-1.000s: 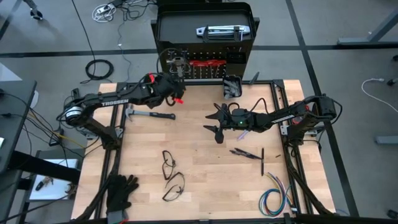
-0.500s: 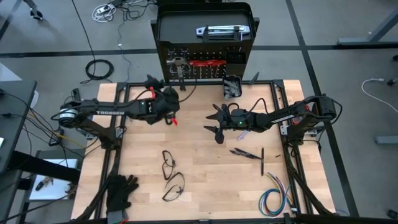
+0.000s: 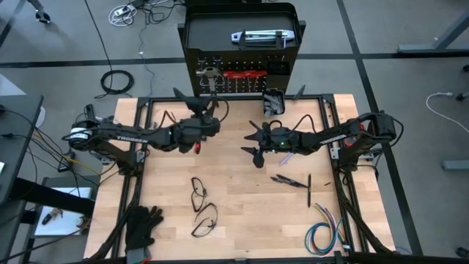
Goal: Hang tools onto peg board
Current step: Hang the right hammer on the pegboard, then hang the hammer on the pegboard
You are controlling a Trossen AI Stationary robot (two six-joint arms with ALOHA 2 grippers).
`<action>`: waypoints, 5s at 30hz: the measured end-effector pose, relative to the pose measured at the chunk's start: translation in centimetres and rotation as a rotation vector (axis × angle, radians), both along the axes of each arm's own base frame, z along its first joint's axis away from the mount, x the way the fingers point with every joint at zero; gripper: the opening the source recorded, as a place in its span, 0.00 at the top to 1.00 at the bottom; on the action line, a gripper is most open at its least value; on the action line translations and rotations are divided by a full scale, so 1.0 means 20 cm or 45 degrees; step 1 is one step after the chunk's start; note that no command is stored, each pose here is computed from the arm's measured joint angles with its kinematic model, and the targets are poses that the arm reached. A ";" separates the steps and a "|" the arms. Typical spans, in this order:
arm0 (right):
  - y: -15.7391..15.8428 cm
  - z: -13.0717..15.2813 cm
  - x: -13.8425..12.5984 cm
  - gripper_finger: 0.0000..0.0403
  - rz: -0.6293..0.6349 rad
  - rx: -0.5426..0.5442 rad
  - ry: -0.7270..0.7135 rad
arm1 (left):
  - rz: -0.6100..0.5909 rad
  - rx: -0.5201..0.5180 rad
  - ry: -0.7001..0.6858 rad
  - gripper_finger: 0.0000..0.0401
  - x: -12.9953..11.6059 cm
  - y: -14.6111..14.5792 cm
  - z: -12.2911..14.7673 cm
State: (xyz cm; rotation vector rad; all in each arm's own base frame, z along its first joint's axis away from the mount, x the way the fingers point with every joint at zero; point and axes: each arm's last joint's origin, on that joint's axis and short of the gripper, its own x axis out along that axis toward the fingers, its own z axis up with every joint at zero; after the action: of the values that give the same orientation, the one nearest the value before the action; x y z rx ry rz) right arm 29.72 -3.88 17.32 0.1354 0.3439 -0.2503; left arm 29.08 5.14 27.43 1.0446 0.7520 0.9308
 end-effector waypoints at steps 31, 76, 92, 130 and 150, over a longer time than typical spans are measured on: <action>-0.07 -0.02 -0.02 0.41 -0.070 0.030 0.055 | -0.026 0.137 0.024 0.47 -0.04 0.37 0.06; -0.07 -0.03 -0.02 0.41 -0.071 0.032 0.065 | 0.035 0.178 0.127 0.47 -0.05 0.66 0.05; -0.07 -0.04 -0.03 0.41 -0.076 0.049 0.106 | 0.114 0.137 -0.013 0.47 -0.05 0.63 0.07; 0.02 0.19 0.14 0.47 0.038 -0.056 0.221 | 0.940 -1.499 -0.521 0.47 -0.46 0.05 -0.39; 0.04 0.20 0.15 0.53 0.096 -0.091 0.162 | 1.059 -1.376 -0.799 0.47 -0.61 0.36 -0.62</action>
State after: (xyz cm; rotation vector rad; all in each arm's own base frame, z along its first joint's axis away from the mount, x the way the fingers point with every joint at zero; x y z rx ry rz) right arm 32.68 -3.06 21.34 0.0359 0.4652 -0.1966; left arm 16.89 12.33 15.01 -0.5564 0.9639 1.2084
